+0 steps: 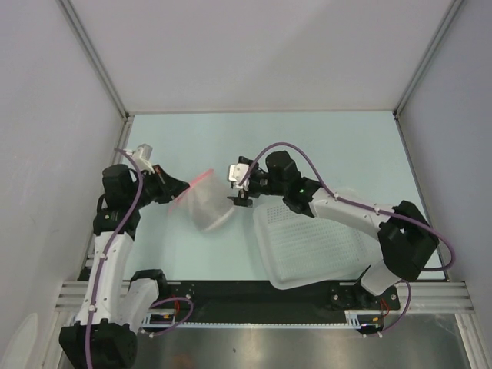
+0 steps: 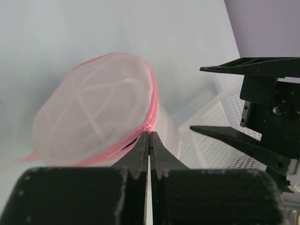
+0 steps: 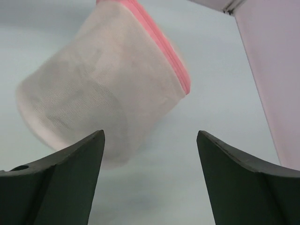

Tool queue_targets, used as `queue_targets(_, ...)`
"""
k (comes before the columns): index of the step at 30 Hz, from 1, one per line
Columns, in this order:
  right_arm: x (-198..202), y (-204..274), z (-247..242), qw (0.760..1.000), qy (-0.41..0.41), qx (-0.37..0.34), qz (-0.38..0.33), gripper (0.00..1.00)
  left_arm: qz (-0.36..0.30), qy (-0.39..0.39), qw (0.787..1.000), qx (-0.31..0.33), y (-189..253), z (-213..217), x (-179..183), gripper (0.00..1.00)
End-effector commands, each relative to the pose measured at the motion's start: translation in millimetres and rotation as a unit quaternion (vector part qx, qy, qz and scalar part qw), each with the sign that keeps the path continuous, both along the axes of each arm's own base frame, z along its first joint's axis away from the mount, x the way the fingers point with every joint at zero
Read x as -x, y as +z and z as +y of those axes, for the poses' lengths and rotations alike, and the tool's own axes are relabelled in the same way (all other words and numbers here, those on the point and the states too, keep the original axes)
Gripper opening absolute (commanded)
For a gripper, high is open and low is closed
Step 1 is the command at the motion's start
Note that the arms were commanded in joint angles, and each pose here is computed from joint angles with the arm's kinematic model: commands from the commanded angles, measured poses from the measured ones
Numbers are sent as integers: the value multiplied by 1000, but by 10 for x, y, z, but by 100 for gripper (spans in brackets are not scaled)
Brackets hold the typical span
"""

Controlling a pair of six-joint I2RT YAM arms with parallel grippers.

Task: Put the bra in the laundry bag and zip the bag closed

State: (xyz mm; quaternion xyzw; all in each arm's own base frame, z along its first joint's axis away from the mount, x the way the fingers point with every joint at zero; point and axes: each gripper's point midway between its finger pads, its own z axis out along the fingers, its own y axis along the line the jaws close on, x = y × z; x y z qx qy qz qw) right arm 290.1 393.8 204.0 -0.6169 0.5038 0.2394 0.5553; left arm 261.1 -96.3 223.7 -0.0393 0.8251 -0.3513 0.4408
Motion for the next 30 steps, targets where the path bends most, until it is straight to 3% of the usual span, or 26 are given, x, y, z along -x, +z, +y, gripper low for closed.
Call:
queue_targets(1, 309, 699, 232, 997, 45, -52, -45, 86, -69, -41, 997, -3, 377, -189, -21, 0)
queue_targets(6, 279, 814, 551, 994, 64, -42, -73, 87, -80, -56, 995, -10, 417, -300, 40, 0)
queue_targets(9, 289, 803, 669, 992, 88, -36, -80, 80, -84, -62, 994, -12, 449, -325, 74, 0)
queue_targets(13, 325, 678, 749, 989, 122, -17, -85, 61, -85, -69, 994, -15, 445, -342, 108, 0)
queue_targets(18, 367, 514, 763, 984, 153, -4, -89, 54, -91, -74, 993, -17, 464, -351, 147, 0)
queue_targets(21, 332, 444, 785, 985, 151, 2, -81, 41, -91, -77, 993, -16, 462, -358, 167, 0)
queue_targets(23, 322, 415, 806, 986, 151, 3, -75, 27, -91, -81, 992, -12, 470, -372, 185, 0)
queue_targets(24, 289, 409, 813, 987, 143, 2, -75, 14, -91, -82, 992, -12, 461, -375, 190, 0)
queue_targets(26, 269, 384, 814, 988, 136, 5, -73, 2, -90, -70, 993, -19, 442, -338, 168, 0)
queue_targets(30, 137, 294, 690, 991, 101, 14, -91, 0, -51, -8, 997, -56, 251, -133, 80, 0)
